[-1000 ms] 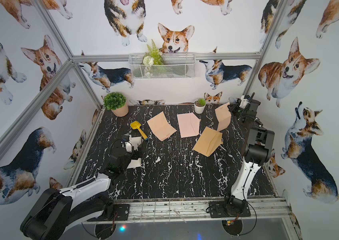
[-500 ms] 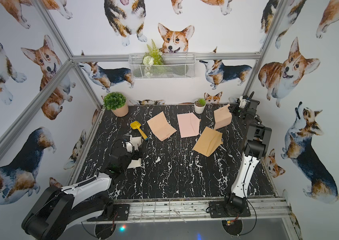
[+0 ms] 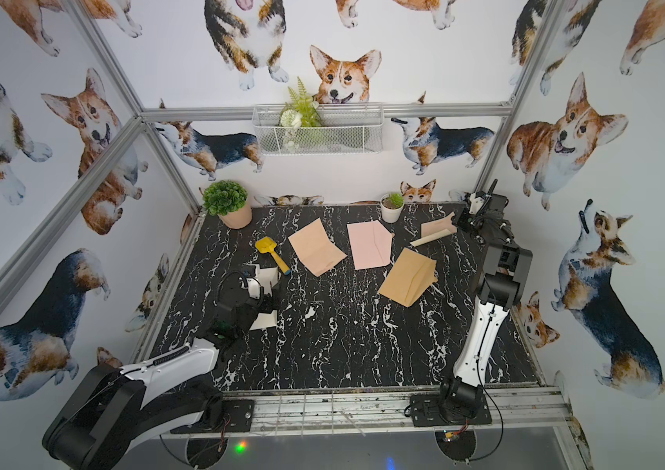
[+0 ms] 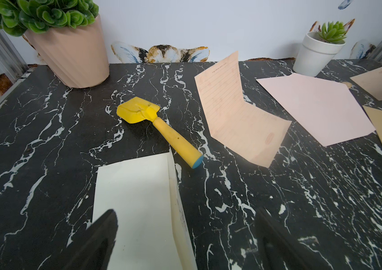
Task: Take the letter paper out of the envelope
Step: Place the letter paper at the center of the board.
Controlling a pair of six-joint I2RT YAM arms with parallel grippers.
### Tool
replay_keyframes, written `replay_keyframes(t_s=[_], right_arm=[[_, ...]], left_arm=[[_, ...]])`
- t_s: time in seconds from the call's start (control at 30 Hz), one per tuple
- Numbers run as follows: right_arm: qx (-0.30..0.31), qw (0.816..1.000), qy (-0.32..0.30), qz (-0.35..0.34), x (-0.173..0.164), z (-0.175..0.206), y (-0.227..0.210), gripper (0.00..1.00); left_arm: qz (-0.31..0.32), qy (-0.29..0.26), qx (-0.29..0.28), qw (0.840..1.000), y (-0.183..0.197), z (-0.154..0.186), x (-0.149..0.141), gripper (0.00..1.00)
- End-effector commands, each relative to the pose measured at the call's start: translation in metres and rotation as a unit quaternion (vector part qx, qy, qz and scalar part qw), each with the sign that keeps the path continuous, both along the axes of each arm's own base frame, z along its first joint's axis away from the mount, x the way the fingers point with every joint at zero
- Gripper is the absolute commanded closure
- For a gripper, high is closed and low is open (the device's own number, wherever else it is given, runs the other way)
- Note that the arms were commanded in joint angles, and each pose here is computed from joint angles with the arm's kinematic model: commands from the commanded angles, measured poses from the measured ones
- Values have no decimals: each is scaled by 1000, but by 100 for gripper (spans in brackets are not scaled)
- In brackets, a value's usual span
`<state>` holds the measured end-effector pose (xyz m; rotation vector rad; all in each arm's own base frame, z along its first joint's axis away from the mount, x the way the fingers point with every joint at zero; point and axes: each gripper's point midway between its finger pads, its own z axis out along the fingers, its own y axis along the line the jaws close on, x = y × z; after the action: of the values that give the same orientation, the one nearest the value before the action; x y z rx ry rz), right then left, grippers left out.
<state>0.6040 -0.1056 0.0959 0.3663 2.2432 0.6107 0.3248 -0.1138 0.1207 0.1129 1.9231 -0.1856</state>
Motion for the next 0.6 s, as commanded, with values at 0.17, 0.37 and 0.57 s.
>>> replay_keyframes(t_s=[0.17, 0.37, 0.57], right_arm=[[-27, 999, -23, 8, -10, 13, 1, 83], [-36, 998, -56, 15, -11, 33, 4, 52], [-64, 994, -82, 27, -20, 62, 20, 49]], left_arm=[[0, -22, -11, 1000, -1, 13, 2, 7], [0, -24, -12, 1000, 0, 13, 1, 7], [0, -25, -12, 1000, 0, 14, 1, 7]])
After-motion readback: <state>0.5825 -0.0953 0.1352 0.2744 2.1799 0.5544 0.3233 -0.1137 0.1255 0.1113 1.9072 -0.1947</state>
